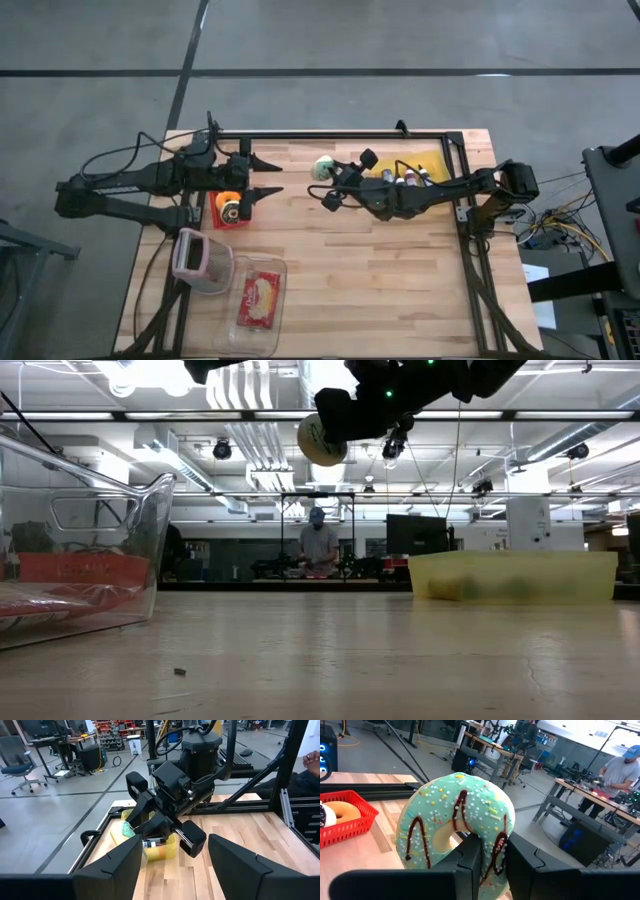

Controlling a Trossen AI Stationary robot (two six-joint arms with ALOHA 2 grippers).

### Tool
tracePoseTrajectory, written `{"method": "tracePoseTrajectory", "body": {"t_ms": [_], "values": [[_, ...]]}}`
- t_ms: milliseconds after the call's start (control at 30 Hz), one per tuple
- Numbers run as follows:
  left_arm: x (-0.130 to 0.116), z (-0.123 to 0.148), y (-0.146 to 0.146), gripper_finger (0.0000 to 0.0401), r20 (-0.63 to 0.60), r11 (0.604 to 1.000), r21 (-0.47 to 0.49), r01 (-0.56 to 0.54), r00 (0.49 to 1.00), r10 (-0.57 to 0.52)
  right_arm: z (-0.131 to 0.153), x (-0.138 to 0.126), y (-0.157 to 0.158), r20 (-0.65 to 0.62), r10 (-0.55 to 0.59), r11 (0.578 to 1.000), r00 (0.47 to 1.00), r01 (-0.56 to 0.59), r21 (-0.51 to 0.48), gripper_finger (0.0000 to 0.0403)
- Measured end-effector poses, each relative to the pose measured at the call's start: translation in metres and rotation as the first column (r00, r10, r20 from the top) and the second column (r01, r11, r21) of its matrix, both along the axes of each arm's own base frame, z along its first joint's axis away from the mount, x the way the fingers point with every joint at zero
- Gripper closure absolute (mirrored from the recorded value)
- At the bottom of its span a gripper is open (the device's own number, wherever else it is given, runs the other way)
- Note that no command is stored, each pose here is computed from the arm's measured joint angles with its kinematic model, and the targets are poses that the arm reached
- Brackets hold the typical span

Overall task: Pick & Place Food Item
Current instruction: Put the green donut into the red bin

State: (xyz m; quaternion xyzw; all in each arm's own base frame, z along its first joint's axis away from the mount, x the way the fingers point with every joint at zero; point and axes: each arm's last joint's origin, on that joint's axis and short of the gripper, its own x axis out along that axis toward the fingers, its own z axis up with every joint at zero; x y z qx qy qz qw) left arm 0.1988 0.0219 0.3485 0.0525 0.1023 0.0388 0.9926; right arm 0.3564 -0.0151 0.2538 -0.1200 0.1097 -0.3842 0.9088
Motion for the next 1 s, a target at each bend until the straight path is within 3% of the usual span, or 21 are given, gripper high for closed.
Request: {"method": "tracePoseTrajectory", "body": {"t_ms": [267, 500, 733, 1000], "values": [[0.006, -0.004, 0.001, 0.0169, -0.012, 0.997, -0.071, -0.036, 0.999, 0.036, 0.001, 0.000, 0.000, 0.014, -0.001, 1.000, 1.000, 0.001, 0.005, 0.0339], [0.034, -0.025, 0.008, 0.0169, -0.098, 0.985, -0.041, -0.170, 0.981, 0.165, 0.001, 0.002, 0.002, 0.033, 0.093, 0.995, 0.995, -0.094, 0.024, 0.0339], [0.066, -0.047, 0.012, 0.0169, -0.150, 0.983, -0.032, -0.179, 0.974, 0.172, 0.001, 0.002, 0.002, 0.033, 0.107, 0.994, 0.994, -0.108, 0.026, 0.0339], [0.079, -0.059, 0.016, 0.0169, -0.200, 0.970, 0.004, -0.243, 0.950, 0.239, 0.001, 0.002, 0.002, 0.031, 0.107, 0.994, 0.994, -0.108, 0.026, 0.0339]]}}
